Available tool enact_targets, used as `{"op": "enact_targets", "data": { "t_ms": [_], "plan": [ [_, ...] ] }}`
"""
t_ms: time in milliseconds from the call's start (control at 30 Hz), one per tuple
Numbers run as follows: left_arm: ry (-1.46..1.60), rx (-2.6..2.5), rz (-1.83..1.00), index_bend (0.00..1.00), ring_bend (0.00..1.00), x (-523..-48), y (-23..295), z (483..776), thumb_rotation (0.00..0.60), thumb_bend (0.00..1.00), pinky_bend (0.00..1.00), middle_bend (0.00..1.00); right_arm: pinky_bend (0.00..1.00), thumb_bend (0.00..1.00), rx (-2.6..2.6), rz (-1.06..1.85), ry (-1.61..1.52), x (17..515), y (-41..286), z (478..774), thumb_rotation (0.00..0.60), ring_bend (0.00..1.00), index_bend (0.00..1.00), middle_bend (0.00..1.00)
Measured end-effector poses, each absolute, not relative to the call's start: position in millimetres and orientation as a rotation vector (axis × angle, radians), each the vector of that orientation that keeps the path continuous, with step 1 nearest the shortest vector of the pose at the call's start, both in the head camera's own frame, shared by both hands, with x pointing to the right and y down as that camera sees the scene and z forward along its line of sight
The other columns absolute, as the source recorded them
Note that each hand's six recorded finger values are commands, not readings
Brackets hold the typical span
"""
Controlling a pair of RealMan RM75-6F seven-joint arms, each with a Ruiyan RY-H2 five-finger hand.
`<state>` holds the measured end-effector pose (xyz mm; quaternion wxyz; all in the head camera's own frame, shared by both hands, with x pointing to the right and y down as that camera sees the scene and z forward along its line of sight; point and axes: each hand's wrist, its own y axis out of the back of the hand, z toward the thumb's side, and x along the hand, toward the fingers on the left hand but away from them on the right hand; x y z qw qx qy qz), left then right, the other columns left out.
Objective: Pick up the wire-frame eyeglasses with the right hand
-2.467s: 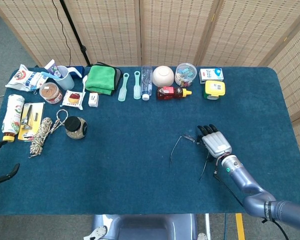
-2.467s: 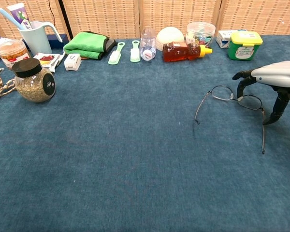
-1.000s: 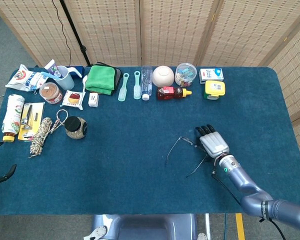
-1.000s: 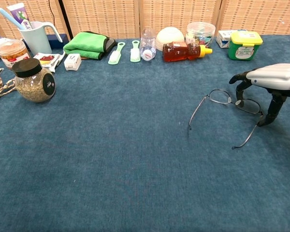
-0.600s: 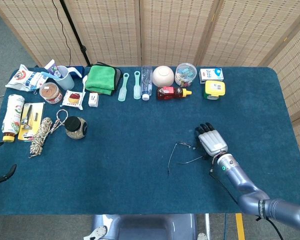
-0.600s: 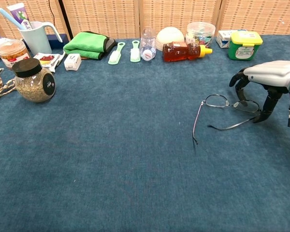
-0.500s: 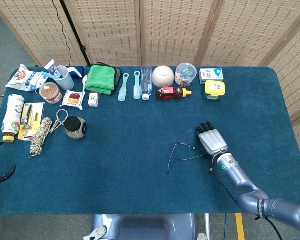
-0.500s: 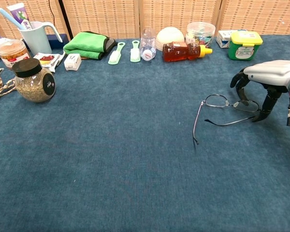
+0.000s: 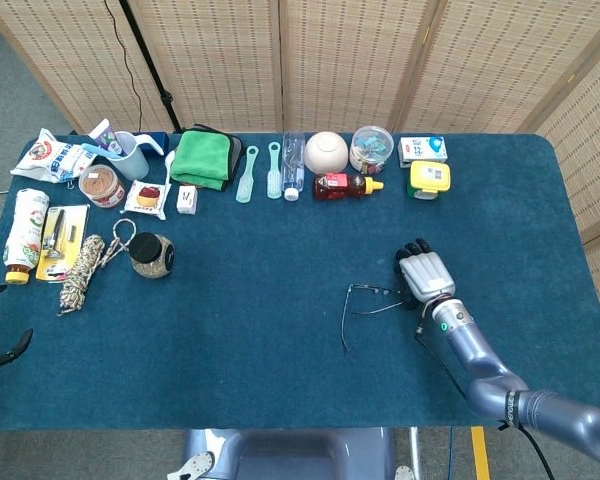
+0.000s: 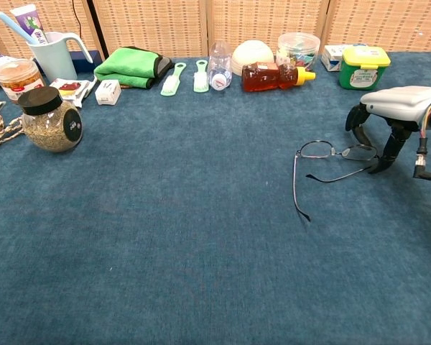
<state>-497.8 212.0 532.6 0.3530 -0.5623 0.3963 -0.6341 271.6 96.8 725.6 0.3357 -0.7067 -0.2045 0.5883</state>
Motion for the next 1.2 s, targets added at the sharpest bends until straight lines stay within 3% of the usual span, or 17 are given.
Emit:
{"op": "enact_targets", "data": {
  "t_ms": [300,533,1200],
  "plan": [
    [1.027,-1.452,-1.641,0.20,0.05,-498.4,212.7,531.5,0.278,0.25,0.08,0.02,0.07,0.21,-1.847,1.531,-0.542,268.8,93.1,727.5,0.600,0.15,0.65,0.25],
    [1.030,-1.452,-1.638,0.20,0.05,-498.2,211.9,530.6,0.278,0.25,0.08,0.02,0.06,0.22,-1.858,1.515,-0.494,264.0,96.9,722.5,0.600,0.13,0.46,0.20],
    [1.038,-1.458,-1.636,0.20,0.05,-499.4,212.3,531.6,0.279,0.25,0.08,0.02,0.03,0.22,-1.806,1.520,-0.488,260.7,91.6,721.4,0.600,0.08,0.34,0.13]
  ]
}}
